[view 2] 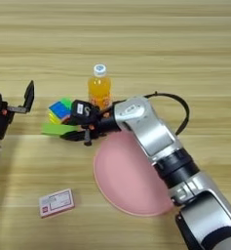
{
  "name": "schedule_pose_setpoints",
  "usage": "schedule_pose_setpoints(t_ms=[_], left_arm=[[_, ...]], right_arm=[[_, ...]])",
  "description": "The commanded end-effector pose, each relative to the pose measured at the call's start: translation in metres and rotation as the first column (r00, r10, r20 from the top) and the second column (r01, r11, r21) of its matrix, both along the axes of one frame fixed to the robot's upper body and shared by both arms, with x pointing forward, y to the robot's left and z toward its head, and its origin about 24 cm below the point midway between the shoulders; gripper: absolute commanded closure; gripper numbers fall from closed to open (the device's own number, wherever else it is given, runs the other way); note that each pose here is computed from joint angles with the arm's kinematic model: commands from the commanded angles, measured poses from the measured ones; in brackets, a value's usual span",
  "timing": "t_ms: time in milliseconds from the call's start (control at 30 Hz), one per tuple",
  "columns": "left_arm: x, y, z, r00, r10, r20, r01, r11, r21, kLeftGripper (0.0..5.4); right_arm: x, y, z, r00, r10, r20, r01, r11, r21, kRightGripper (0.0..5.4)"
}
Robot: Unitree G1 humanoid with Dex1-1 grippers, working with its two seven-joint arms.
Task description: Move the objects on the table
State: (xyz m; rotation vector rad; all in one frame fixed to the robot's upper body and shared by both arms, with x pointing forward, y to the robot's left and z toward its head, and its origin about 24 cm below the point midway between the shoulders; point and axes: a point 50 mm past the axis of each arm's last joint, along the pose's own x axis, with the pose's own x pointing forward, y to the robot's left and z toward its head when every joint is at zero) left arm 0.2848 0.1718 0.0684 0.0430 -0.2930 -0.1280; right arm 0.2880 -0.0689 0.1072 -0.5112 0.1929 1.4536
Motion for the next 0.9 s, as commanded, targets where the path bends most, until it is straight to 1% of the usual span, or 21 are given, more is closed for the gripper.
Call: schedule_pose_setpoints(t_ms=[33,200,467,700,900], left_arm=[[0.003,0.001,0.002,1.0,0.005,0.009,-0.005,1.0,0.005,0.0],[0.002,0.002,0.002,1.0,0.006,0.008,-0.006,1.0,0.005,0.0],[0.001,0.003,0.0,1.0,0.005,0.004,-0.005,1.0,0.009,0.0],[0.0,0.003,0.0,1.0,0.004,0.003,-0.004,1.0,0.011,0.0],[0.0,0.005,0.0,1.0,0.003,0.003,-0.003,1.0,0.013,0.0]], right_arm=[[-0.005,-0.014,0.01,0.999,-0.026,0.02,0.026,0.999,0.028,4.02],[-0.013,-0.038,0.016,0.996,-0.076,0.035,0.075,0.996,0.045,4.02],[-0.027,-0.074,0.015,0.987,-0.158,0.034,0.157,0.987,0.034,4.02],[-0.04,-0.102,0.005,0.972,-0.236,0.004,0.236,0.972,0.008,4.02],[-0.046,-0.119,-0.011,0.958,-0.284,-0.023,0.283,0.958,-0.044,4.02]])
